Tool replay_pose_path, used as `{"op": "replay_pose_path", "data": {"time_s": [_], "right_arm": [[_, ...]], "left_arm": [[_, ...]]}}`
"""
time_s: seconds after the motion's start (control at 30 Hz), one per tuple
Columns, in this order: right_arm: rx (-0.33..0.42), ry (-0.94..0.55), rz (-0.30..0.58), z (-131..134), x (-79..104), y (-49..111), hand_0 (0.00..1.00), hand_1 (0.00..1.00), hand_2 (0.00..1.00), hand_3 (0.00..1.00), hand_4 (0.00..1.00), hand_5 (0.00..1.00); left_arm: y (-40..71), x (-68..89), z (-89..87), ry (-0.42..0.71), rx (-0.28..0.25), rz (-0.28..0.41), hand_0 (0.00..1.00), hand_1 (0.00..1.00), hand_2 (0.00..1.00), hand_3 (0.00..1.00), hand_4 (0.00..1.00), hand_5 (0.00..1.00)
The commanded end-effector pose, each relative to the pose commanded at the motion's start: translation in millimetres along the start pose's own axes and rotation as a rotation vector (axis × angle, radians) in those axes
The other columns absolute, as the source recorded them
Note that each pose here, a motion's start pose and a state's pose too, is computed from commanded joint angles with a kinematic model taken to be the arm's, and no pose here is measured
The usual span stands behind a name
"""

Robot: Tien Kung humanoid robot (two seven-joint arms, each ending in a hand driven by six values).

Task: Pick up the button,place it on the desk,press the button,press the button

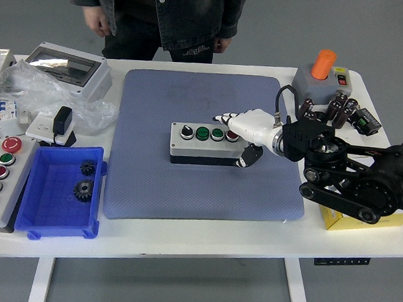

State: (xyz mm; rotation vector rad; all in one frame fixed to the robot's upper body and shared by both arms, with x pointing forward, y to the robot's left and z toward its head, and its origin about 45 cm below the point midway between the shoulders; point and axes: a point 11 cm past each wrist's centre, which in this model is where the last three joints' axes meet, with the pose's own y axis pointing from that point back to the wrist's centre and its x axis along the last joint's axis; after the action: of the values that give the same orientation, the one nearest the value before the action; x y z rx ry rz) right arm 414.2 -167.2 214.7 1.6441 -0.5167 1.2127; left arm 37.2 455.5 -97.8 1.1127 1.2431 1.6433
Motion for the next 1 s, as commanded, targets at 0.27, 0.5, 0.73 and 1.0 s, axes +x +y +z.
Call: {"op": "replay_pose_path", "data": {"time_s": [0.27,0.5,0.73,1.0], "right_arm": [[-0.117,-0.125,0.077,36,27.8,32.6,0.868,0.872,0.998,0.998,0.931,0.122],[-0.241,-0.171,-0.013,48,51.2,53.7,0.859,0.863,0.998,0.998,0.85,0.146],[-0.237,-0.206,-0.241,29,40.4,45.5,0.631,0.644,0.5,0.998,0.468,0.081],[-0.138,-0.215,-0.375,0,33.4,41.2,0.533,0.505,0.297,0.998,0.193,0.002]], "left_arm": [[0.2,3.0,-0.9,0.009,-0.002,0.01,0.617,0.536,0.502,0.567,0.383,0.002],[0.5,6.7,-5.4,0.018,0.015,0.021,0.616,0.536,0.501,0.569,0.389,0.002],[0.7,5.0,0.7,0.021,0.006,0.016,0.615,0.536,0.502,0.57,0.386,0.002],[0.7,5.7,-3.9,0.029,0.032,0.019,0.616,0.537,0.503,0.571,0.392,0.002]]}}
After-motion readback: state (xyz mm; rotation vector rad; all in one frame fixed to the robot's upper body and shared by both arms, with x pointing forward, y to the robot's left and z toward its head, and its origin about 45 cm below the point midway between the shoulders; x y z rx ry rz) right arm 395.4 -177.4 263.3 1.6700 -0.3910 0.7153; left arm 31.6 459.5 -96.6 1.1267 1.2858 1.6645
